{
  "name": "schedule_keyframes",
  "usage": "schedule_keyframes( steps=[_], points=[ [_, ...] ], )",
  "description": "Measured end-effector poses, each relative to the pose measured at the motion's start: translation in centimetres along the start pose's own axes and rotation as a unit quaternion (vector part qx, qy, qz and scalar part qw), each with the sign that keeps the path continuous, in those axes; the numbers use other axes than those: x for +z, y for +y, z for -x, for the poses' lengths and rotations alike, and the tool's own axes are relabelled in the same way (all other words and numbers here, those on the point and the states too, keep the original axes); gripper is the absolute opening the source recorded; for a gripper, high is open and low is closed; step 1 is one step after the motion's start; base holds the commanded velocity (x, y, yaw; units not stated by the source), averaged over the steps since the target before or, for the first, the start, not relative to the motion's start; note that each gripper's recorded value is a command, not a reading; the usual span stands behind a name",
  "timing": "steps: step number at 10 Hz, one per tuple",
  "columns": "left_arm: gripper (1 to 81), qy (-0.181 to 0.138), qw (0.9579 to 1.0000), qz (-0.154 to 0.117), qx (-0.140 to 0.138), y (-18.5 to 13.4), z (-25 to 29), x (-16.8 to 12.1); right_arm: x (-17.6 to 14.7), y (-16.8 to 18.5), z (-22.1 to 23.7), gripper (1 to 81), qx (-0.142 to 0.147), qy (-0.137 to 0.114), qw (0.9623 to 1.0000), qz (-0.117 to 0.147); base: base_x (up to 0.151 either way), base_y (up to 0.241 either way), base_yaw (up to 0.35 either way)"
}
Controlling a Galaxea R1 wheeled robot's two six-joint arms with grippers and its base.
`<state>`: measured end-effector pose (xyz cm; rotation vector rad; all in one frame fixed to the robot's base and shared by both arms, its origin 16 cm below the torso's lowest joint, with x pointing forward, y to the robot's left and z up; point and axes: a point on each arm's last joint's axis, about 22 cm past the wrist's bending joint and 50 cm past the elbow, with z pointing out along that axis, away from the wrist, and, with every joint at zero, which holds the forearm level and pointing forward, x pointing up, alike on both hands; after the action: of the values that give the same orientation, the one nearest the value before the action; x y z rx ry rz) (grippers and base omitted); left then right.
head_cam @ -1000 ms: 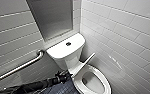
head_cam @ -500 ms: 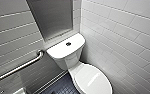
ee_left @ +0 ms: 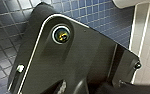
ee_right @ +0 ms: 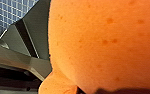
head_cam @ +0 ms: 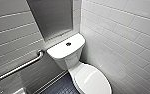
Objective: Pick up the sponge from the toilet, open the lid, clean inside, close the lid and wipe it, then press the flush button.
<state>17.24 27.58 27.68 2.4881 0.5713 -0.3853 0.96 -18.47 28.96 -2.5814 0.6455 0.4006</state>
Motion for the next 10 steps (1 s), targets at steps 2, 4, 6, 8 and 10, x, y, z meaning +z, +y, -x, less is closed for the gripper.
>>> schedule_keyframes(
  steps=[2,4,6,8,10],
  points=[
    [81.1,-0.005,0.9991,-0.041,0.007,-3.5,2.3,1.1,0.6,0.4,0.2,1.0,-0.003,0.0,0.9999,0.011,0.0,0.0,0.0],
    [81.1,-0.007,0.9968,-0.079,0.015,-5.6,4.3,2.6,1.4,0.7,0.4,1.0,-0.006,0.002,0.9997,0.024,0.0,0.0,0.0],
    [81.1,-0.037,0.993,-0.104,0.041,-6.3,11.5,5.1,1.6,0.5,0.5,1.0,-0.007,0.001,0.9997,0.023,0.0,0.0,0.0],
    [81.1,-0.038,0.9867,-0.13,0.09,-6.4,15.2,6.6,1.5,0.7,0.4,1.0,-0.007,0.003,0.9997,0.025,0.0,0.0,0.0],
    [81.1,-0.027,0.9729,-0.17,0.154,-7.7,14.3,6.5,1.5,0.7,0.4,1.0,-0.006,0.003,0.9997,0.024,0.0,0.0,0.0]
  ],
)
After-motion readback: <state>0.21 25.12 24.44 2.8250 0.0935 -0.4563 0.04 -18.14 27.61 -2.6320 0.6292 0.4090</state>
